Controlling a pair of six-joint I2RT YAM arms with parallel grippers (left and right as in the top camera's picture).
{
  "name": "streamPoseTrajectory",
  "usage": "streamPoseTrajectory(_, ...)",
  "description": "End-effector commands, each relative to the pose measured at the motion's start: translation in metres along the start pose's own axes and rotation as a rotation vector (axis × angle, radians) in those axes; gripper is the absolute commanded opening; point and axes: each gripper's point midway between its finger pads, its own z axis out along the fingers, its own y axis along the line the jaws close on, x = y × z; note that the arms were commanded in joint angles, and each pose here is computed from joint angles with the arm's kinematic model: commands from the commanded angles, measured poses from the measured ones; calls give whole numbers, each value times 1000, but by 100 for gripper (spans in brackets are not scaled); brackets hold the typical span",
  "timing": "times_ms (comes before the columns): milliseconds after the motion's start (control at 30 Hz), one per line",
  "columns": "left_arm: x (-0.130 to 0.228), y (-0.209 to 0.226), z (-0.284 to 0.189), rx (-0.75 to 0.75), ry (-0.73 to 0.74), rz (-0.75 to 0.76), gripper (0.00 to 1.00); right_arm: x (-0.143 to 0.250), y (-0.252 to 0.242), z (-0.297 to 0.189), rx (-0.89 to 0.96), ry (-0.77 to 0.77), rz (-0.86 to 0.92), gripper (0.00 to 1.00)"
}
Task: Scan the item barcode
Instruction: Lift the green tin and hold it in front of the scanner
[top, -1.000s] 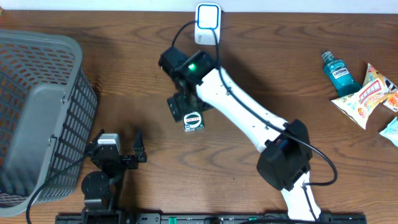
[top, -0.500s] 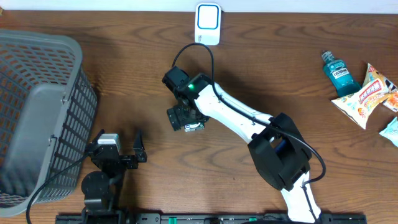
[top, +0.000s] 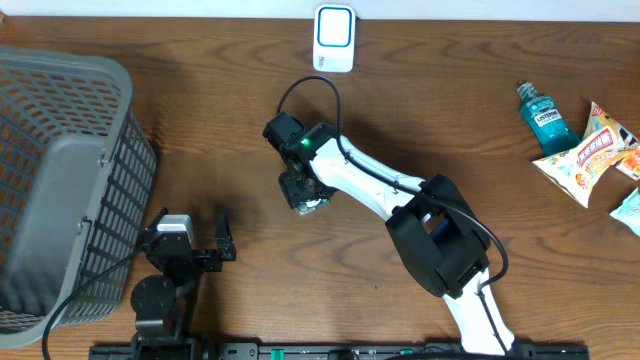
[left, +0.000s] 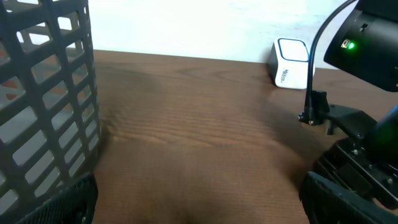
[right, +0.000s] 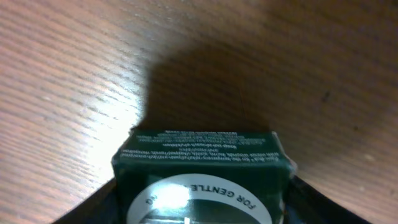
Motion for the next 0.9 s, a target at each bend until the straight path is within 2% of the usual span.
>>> streamPoseTrajectory(0, 13, 0, 1, 5, 39, 9, 100, 14, 0, 15, -40, 82, 26, 50)
streamPoseTrajectory(67, 13, 0, 1, 5, 39, 9, 100, 20, 3, 12, -79, 118, 37, 41)
streamPoseTrajectory(167, 13, 0, 1, 5, 39, 9, 100, 24, 2, 2, -114, 168, 62, 39)
streamPoseTrajectory(367, 13, 0, 1, 5, 39, 9, 100, 29, -13, -42, -99, 272, 193, 28)
streamPoseTrajectory(567, 13, 0, 1, 5, 39, 9, 100, 44, 0, -84, -241, 419, 293, 33)
streamPoseTrajectory(733, 13, 0, 1, 5, 39, 9, 100, 62, 1, -95, -240, 533, 428, 35)
streamPoseTrajectory(867, 13, 0, 1, 5, 39, 9, 100, 67, 6, -100, -260, 568, 442, 34)
